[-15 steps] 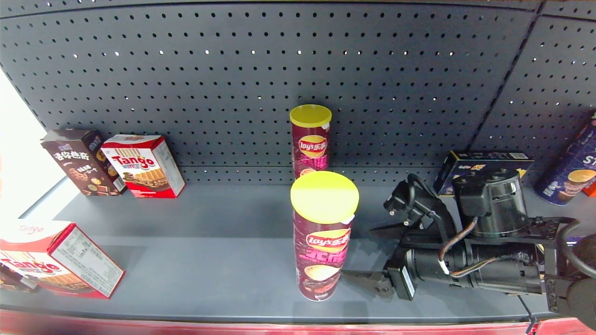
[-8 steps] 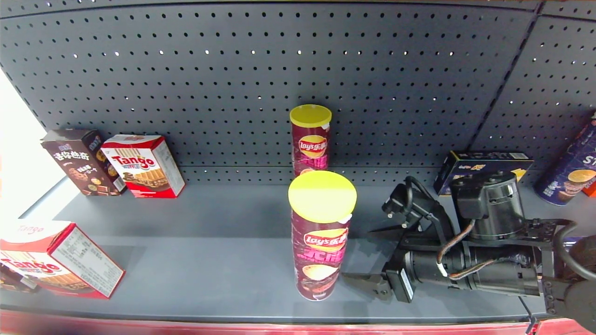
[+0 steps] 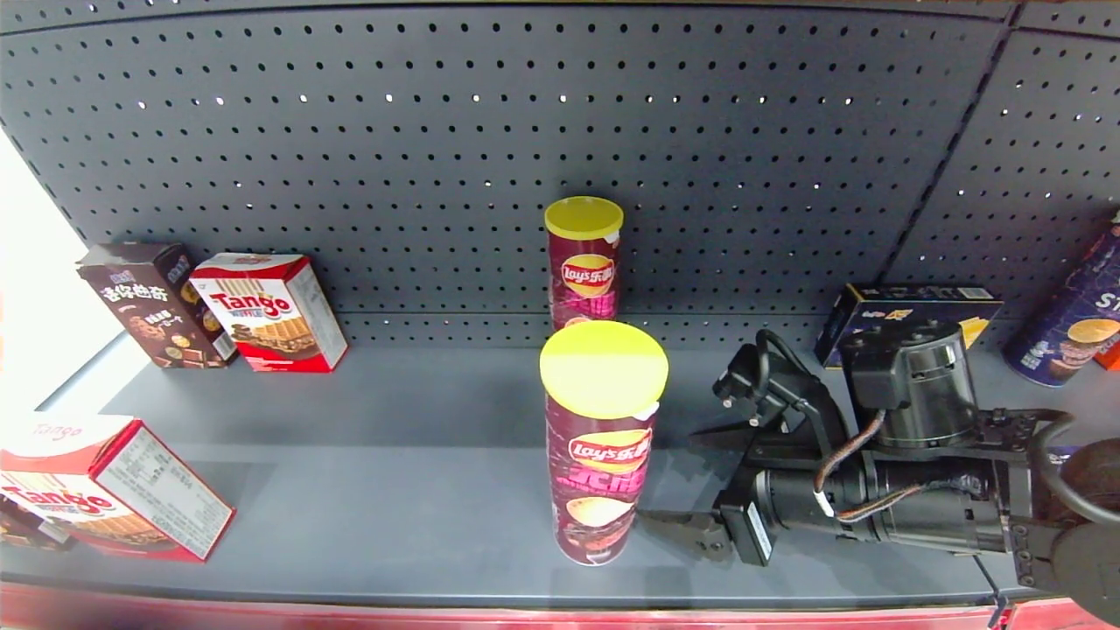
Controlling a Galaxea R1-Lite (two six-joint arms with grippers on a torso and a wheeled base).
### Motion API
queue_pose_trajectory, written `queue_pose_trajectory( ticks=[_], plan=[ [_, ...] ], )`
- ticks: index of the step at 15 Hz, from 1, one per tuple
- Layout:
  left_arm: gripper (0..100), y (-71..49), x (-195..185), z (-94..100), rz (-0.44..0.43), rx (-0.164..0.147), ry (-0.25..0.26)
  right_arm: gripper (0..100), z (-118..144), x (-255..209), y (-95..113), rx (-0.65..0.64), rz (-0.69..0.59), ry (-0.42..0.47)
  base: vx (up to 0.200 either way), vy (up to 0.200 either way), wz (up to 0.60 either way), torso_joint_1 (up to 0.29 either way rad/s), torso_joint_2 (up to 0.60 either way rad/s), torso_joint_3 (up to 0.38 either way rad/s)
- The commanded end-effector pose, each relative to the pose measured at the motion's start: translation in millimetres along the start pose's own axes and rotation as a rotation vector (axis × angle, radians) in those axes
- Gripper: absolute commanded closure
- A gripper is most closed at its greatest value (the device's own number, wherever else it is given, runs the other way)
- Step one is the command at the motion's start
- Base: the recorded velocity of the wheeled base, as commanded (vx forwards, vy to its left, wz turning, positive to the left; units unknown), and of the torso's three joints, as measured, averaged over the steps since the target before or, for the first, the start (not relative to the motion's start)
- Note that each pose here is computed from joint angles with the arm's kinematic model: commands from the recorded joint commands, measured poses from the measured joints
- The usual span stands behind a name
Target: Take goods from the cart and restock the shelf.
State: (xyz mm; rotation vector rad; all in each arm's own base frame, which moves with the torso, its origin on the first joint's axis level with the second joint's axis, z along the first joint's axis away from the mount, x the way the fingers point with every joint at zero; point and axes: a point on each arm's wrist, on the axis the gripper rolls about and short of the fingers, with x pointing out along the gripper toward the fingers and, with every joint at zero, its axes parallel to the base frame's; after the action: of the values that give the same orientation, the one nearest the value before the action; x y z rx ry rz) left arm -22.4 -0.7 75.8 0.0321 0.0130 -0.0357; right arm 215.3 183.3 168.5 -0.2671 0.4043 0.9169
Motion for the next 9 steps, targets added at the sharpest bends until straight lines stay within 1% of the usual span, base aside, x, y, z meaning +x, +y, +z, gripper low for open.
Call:
queue_pose_trajectory(
  ticks=[1,9],
  plan=[
    [0,0.0,0.1,0.0,0.000,0.000,0.002,0,-0.7,1.2,0.3,0.000,0.002,0.003,0.000,0.000,0.00,0.000,0.00,0.000],
    [0,0.0,0.1,0.0,0.000,0.000,0.002,0,-0.8,4.6,2.3,-0.003,0.013,0.007,0.000,0.000,0.00,0.000,0.00,0.000]
  ],
)
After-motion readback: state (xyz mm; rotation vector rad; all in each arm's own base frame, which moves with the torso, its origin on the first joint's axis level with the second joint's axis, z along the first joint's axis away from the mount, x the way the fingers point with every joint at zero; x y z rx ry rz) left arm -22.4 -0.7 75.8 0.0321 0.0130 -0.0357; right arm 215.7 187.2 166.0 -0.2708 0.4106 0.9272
